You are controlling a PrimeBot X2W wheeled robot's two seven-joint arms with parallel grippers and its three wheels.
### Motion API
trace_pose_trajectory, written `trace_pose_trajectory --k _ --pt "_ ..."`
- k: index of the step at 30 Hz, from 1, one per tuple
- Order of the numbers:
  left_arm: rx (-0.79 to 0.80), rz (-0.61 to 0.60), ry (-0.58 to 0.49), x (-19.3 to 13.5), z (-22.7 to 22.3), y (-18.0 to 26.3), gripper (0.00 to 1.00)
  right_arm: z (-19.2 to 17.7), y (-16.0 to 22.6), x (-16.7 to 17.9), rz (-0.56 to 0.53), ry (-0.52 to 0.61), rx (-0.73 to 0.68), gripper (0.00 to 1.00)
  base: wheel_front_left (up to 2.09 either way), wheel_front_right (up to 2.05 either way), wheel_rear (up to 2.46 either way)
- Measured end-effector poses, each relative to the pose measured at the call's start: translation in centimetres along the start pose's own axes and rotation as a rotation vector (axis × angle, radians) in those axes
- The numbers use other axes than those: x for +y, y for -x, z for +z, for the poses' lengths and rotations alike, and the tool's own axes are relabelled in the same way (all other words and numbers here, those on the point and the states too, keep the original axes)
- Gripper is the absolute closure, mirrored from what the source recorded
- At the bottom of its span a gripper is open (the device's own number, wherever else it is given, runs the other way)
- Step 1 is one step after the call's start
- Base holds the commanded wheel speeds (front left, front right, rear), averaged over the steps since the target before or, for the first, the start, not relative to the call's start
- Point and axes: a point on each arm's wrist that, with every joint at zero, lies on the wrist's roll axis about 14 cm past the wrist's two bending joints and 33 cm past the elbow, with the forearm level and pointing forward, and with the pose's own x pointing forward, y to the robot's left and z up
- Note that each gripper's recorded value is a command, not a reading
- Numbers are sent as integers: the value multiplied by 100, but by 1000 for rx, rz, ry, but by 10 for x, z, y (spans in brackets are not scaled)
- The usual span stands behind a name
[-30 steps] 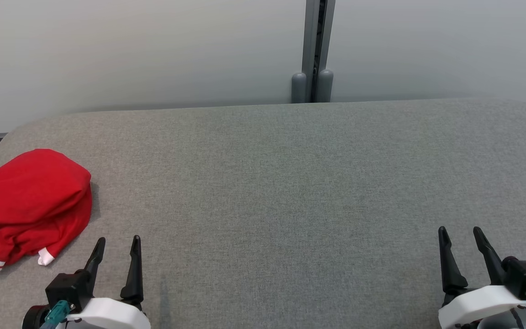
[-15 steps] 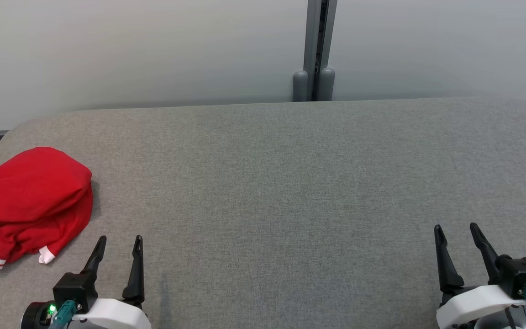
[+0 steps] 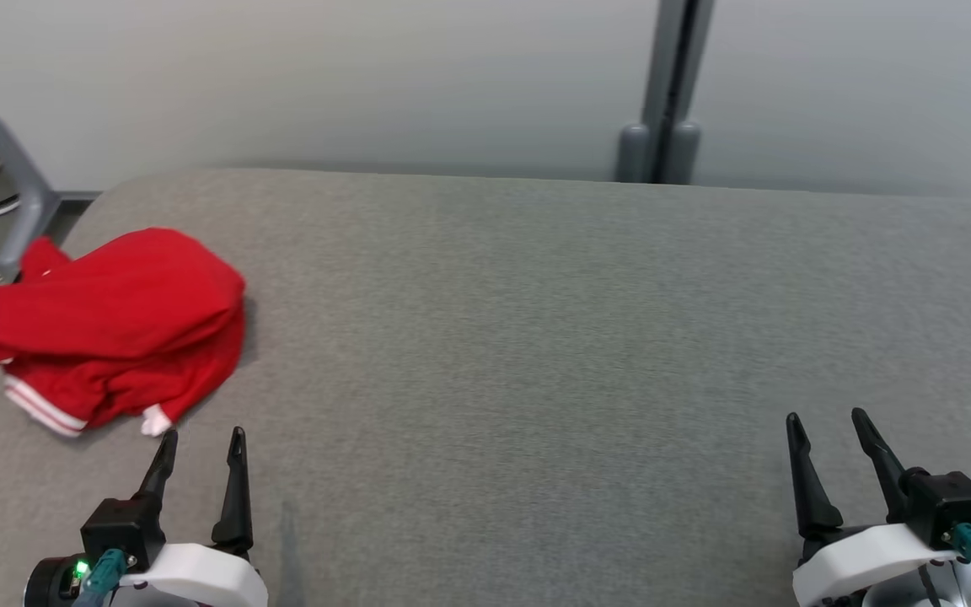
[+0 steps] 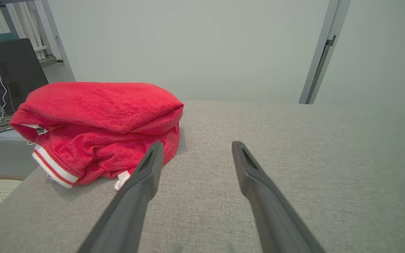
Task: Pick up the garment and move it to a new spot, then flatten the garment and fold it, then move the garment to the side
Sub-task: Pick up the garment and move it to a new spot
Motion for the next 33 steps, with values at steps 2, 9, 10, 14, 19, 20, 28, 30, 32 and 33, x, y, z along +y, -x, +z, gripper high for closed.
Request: trace_pose_trajectory --k 2,9,10,14,19,20,28,30,32,33 --pt "2 43 1 14 -1 6 0 -3 -7 13 39 -7 8 0 0 0 0" --pt "9 221 3 70 -4 39 0 -13 -32 68 202 -11 36 0 0 0 0" --pt "11 251 5 79 -4 45 0 -14 -35 77 228 -11 41 0 0 0 0" --pt "31 351 18 106 -11 70 0 -21 -42 110 320 -14 58 0 0 0 0" --pt "57 420 38 122 -20 90 0 -26 -49 135 392 -18 70 0 0 0 0" --pt "62 425 40 123 -22 92 0 -27 -49 138 400 -19 75 0 0 0 0" --pt "79 407 54 120 -25 78 0 -37 -51 135 395 -18 95 0 0 0 0" --pt "77 396 52 119 -23 67 0 -39 -53 130 385 -12 99 0 0 0 0" --pt "76 384 46 118 -21 57 0 -41 -56 124 374 -11 102 0 0 0 0" --pt "76 377 43 118 -20 50 0 -42 -57 121 366 -11 103 0 0 0 0"
